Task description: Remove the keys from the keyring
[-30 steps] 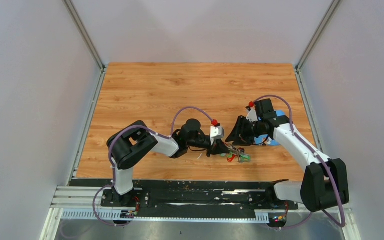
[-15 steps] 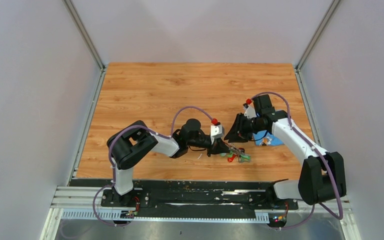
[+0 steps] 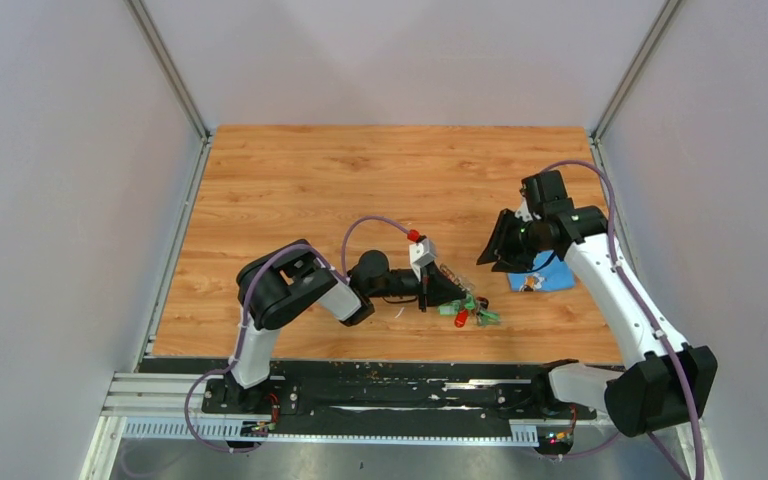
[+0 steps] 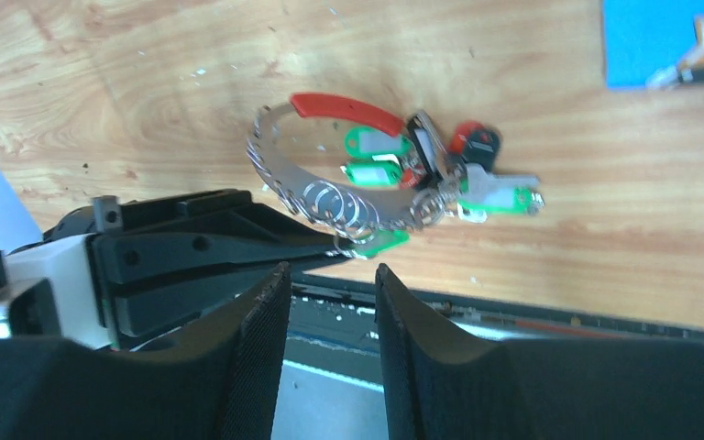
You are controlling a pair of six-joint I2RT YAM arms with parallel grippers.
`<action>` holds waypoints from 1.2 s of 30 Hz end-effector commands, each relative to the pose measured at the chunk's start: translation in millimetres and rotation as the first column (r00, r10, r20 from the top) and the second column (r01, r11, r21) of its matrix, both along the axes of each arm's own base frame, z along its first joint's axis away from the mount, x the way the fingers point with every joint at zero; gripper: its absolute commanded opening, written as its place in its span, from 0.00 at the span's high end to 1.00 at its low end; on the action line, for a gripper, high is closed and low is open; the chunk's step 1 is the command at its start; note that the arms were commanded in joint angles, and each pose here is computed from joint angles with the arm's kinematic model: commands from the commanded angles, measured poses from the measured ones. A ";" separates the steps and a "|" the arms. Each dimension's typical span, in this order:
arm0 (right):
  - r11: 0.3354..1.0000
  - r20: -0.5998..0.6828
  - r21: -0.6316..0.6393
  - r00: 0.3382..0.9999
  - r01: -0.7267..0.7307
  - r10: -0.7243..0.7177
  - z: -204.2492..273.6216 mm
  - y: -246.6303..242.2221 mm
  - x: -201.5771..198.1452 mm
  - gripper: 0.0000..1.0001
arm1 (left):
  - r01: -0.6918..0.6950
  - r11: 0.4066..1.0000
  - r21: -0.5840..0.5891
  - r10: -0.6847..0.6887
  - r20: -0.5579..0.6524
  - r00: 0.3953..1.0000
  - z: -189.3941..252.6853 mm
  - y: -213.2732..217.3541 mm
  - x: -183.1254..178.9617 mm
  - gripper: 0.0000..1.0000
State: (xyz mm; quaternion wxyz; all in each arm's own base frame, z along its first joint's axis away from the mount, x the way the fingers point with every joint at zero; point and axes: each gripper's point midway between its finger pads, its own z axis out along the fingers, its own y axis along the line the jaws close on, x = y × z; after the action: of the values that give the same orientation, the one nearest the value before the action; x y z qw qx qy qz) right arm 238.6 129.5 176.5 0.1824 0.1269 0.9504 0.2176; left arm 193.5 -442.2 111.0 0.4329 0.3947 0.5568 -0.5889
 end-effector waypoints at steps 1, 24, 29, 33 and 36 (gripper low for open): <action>0.991 -0.208 -0.080 0.970 0.109 -0.124 -16.2 -20.7 -46.3 0.60 | 0.000 0.996 -0.091 0.003 0.030 1.000 25.5 -5.2 -3.2 1.00; 0.812 -0.329 0.166 0.808 0.560 -0.489 -61.2 5.2 -46.4 0.62 | 0.046 0.989 0.144 -0.053 0.045 0.998 -18.3 -5.4 -14.0 1.00; 0.846 -0.292 0.170 0.845 0.506 -0.447 -75.6 11.4 -41.4 0.62 | 0.056 0.988 0.146 -0.063 0.045 0.997 -17.5 -6.0 -15.1 1.00; 0.864 -0.250 0.205 0.878 0.460 -0.408 -86.8 16.7 -38.4 0.62 | 0.062 0.987 0.146 -0.069 0.040 0.997 -17.7 -6.4 -15.8 1.00; 0.875 -0.224 0.203 0.890 0.440 -0.396 -91.4 15.6 -38.0 0.62 | 0.068 0.988 0.142 -0.073 0.029 0.997 -15.6 -7.4 -16.6 1.00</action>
State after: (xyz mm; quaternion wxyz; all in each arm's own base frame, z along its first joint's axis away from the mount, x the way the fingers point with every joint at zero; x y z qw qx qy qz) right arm 193.1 142.5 87.7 0.0919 0.4000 0.8719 0.2671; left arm 178.5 -442.8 76.2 0.3816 0.4461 0.5977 -0.5461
